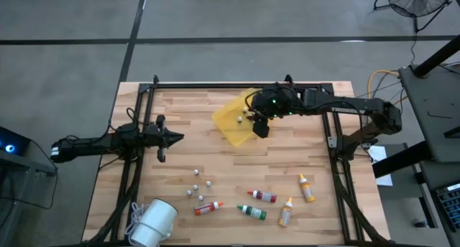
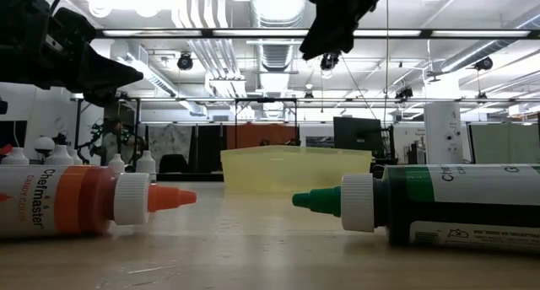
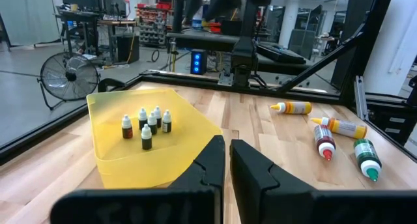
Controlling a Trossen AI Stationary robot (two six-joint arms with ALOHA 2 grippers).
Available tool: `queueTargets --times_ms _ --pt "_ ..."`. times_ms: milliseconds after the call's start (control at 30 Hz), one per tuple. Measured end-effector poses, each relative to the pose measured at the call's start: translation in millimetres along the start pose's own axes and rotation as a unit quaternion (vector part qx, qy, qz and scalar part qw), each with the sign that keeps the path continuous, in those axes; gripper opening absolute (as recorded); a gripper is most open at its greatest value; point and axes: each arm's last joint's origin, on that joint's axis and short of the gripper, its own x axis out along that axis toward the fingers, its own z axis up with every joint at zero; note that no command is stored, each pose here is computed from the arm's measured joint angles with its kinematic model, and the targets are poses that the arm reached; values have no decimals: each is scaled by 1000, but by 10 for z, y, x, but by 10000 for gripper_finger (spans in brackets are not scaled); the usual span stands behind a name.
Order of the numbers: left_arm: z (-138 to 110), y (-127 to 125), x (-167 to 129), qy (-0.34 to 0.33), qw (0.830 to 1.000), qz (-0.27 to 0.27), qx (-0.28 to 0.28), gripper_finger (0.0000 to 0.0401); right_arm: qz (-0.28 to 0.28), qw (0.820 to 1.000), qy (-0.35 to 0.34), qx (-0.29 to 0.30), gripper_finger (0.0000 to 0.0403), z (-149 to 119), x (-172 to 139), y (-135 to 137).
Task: Pick & Place food coloring
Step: Put the large yellow food coloring bottle into the yellow bin
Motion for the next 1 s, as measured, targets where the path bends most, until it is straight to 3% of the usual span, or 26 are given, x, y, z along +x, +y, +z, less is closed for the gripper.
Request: queueTargets --times_ms 367,800,1000 --pt "0 0 0 0 1000 0 0 0 27 995 42 83 141 -226 -111 241" --pt "0 1 0 0 1000 1 0 0 49 979 82 183 209 -784 -305 421" --pt "0 1 0 0 1000 1 0 0 62 967 108 223 219 -1032 -379 497"
